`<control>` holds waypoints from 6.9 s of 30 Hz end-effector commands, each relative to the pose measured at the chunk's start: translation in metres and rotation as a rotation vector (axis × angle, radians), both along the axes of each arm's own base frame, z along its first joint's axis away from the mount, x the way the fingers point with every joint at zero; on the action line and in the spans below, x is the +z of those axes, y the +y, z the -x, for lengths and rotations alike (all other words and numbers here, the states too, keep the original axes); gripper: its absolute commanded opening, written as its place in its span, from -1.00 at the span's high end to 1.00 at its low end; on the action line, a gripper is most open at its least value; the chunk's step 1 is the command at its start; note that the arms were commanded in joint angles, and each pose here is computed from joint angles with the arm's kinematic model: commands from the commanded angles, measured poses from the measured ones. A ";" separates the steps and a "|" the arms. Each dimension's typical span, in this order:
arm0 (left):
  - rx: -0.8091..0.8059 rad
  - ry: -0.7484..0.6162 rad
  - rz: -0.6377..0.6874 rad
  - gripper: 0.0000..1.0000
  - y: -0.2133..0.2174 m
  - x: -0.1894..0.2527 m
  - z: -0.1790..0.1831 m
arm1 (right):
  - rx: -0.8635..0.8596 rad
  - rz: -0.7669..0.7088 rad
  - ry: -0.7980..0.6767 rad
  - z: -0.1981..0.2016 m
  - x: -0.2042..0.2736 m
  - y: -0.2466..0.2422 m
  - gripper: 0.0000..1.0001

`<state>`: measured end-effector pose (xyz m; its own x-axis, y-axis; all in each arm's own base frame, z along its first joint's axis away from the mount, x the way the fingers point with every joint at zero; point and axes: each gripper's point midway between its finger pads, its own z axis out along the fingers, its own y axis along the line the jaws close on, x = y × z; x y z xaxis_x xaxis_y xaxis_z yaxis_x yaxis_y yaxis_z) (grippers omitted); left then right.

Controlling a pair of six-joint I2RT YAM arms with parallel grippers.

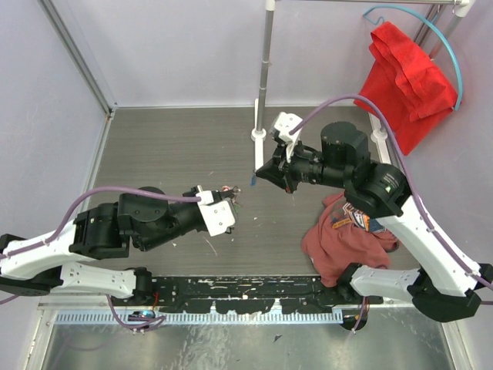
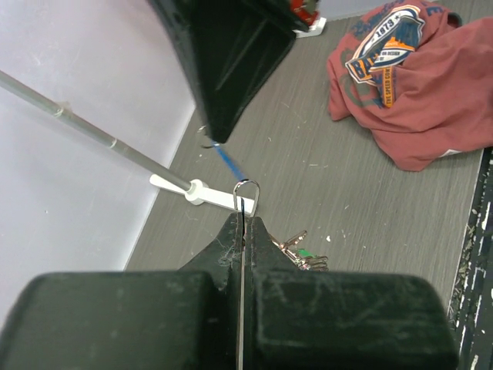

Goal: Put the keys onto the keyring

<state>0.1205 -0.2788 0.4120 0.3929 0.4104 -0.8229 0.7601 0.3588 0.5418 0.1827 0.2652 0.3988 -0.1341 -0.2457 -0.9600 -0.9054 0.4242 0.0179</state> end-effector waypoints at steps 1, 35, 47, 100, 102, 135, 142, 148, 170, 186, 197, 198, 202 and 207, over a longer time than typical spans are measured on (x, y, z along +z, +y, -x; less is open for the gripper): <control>-0.059 0.010 0.051 1.00 0.001 0.020 0.010 | 0.099 0.020 -0.099 -0.008 0.018 0.002 0.99; -0.267 0.083 -0.071 1.00 0.000 0.012 0.045 | 0.748 0.040 -0.089 0.079 0.032 0.032 0.99; -0.280 0.087 -0.074 1.00 -0.003 0.012 0.048 | 0.820 -0.003 -0.092 0.099 0.040 0.029 0.99; -0.189 0.076 -0.061 1.00 0.002 0.011 0.033 | 0.221 0.005 -0.198 0.052 0.073 -0.014 0.99; -0.165 0.076 -0.064 1.00 0.002 0.010 0.029 | 0.168 -0.008 -0.165 0.048 0.071 -0.017 0.99; -0.083 0.101 -0.068 1.00 0.006 0.001 0.020 | -0.488 0.220 0.464 -0.070 -0.227 -0.039 0.18; -0.096 0.101 -0.058 1.00 0.001 0.002 0.021 | -0.015 -0.172 0.141 -0.004 -0.041 -0.009 0.16; -0.098 0.102 -0.061 1.00 -0.006 0.002 0.021 | 0.243 -0.323 0.034 0.048 0.032 0.001 0.12; -0.117 0.113 -0.077 1.00 -0.012 0.000 0.024 | 0.354 -0.278 -0.042 0.081 0.036 0.030 0.61; -0.096 0.095 -0.036 0.72 -0.006 0.003 0.020 | 0.289 -0.379 0.007 0.078 0.059 0.028 0.99; -0.027 0.019 0.086 -0.26 0.001 0.020 0.006 | 0.153 -0.495 0.097 0.061 0.075 0.027 0.99; -0.015 0.004 0.091 -0.37 0.001 0.021 0.003 | 0.144 -0.501 0.106 0.060 0.076 0.027 0.99; 0.029 -0.058 0.113 -0.44 0.000 0.026 -0.006 | 0.127 -0.526 0.134 0.057 0.078 0.028 0.99; 0.058 -0.110 0.149 -0.37 -0.004 0.035 -0.012 | 0.114 -0.550 0.156 0.055 0.080 0.029 0.99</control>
